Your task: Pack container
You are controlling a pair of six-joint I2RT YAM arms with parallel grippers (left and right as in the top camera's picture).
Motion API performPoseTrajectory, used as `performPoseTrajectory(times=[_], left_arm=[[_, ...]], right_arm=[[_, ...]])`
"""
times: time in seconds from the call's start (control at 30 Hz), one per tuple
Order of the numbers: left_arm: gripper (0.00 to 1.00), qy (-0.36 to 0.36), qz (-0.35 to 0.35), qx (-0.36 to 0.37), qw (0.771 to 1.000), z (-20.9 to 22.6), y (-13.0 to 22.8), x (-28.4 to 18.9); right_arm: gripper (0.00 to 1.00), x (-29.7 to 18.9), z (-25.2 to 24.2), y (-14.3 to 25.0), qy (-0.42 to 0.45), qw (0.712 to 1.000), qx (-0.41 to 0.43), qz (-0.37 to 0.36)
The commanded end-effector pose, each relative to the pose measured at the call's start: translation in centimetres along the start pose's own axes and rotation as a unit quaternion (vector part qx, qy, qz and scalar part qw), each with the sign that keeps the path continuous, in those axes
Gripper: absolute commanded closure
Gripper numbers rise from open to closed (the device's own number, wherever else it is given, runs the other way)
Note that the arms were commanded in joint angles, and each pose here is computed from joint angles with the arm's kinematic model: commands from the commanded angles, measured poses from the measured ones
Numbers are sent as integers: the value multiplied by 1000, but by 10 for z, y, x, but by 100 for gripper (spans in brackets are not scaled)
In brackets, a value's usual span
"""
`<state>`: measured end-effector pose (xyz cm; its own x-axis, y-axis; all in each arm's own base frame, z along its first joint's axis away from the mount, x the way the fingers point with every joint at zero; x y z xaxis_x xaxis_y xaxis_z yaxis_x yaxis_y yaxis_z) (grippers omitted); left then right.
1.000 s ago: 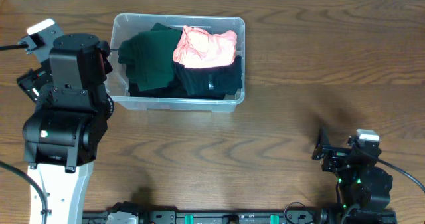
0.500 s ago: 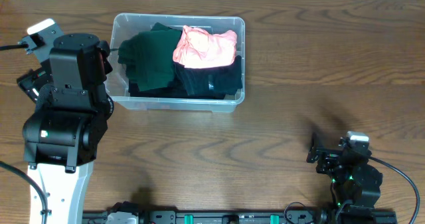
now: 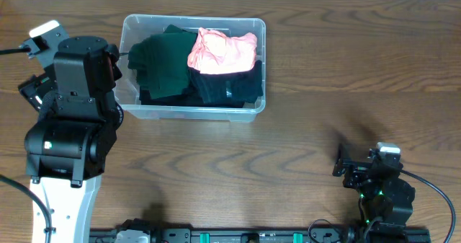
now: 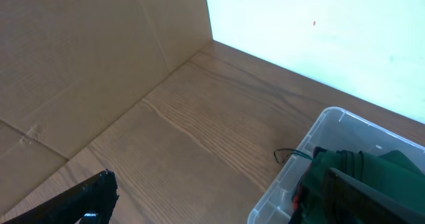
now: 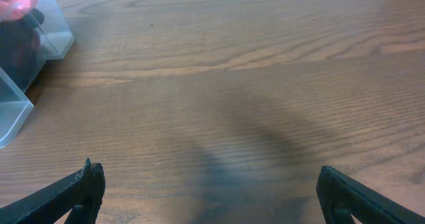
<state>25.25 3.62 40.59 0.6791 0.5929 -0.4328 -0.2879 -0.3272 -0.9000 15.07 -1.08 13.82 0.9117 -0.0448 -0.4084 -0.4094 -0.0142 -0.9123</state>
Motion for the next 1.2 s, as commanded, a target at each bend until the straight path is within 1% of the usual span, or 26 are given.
performPoseTrajectory(times=[0.0,0.6,0.8,0.97,1.1,1.17], left_arm=[[2,-10,-8,-1,1000,3,-4,-1],[2,-11,-8,0,1000,4,-3,-2],[2,-10,-2,4,1000,25,0,-21],[2,31,-3,-21,999,40,0,-39],[2,94,18,24,995,46,6,-46],[2,126,15,53,990,46,8,-48]], right_arm=[[1,0,0,0,-2,1000,7,-3],[1,0,0,0,-2,1000,7,-3],[1,0,0,0,-2,1000,7,-3],[1,0,0,0,-2,1000,7,-3],[1,0,0,0,-2,1000,7,-3],[1,0,0,0,-2,1000,7,-3]])
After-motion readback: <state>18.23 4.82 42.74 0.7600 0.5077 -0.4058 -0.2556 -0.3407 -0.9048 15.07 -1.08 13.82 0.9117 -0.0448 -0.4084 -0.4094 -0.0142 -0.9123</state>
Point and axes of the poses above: each gripper's point midway between its finger pads, its own x axis out along the fingers, its own z axis along the line the jaws close on, y = z × x, the point moved 7 cm from there along -x, back along the fingers, and after that the axes turned 9 degrees about -x, right-handed, at the moved point
